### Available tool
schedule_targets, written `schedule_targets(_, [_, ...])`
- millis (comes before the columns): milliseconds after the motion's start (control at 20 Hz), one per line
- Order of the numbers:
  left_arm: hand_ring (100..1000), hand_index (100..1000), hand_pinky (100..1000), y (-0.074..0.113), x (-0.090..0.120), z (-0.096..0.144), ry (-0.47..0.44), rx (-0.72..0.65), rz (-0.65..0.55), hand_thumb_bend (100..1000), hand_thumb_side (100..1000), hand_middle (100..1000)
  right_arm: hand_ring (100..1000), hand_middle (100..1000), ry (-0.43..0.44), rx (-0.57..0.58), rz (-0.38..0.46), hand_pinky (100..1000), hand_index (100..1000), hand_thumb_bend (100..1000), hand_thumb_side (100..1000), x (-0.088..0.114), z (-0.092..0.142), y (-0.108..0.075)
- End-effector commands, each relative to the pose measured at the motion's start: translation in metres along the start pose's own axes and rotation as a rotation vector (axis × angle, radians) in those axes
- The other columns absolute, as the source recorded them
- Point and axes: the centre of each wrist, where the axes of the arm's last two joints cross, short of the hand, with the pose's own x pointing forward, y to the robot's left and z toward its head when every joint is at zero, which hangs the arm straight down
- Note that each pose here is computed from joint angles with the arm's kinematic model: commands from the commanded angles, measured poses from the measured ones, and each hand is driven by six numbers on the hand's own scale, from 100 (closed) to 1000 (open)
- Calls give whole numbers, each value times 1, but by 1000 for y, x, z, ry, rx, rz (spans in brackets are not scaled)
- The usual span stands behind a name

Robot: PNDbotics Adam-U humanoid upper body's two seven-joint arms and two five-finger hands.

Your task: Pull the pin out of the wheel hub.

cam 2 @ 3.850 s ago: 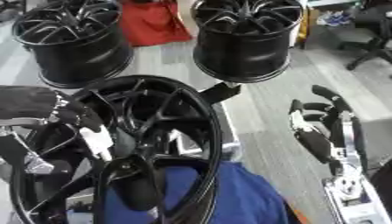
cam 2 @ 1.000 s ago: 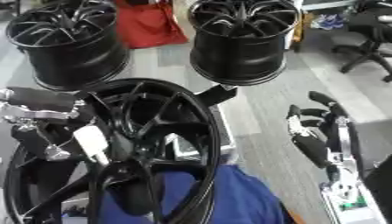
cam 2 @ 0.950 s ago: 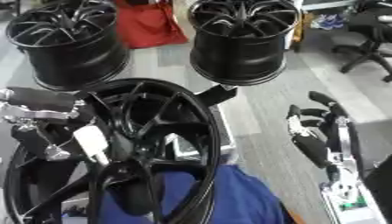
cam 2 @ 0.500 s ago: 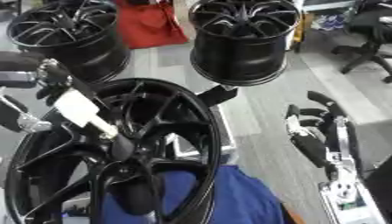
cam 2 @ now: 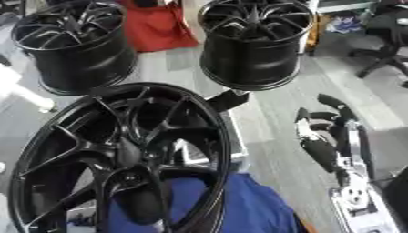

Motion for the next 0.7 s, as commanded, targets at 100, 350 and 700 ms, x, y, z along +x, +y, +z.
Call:
schedule_targets(100, [402, 662, 319, -18, -47, 31, 251, -27, 48, 100, 100, 439, 683, 801, -21, -11, 10, 586, 810, 228, 269, 4, -4, -4])
schedule_targets(350, [430, 691, 361, -77, -99, 43, 499, -76, 179, 100, 100, 473, 683, 801, -19, -17, 9, 586, 810, 228, 270, 4, -4, -4])
schedule_targets(700, [625, 841, 646, -138, -130, 49, 719, -114, 215, 282, 135, 658, 682, 801, -18, -19, 8, 586, 810, 228, 270, 4, -4, -3])
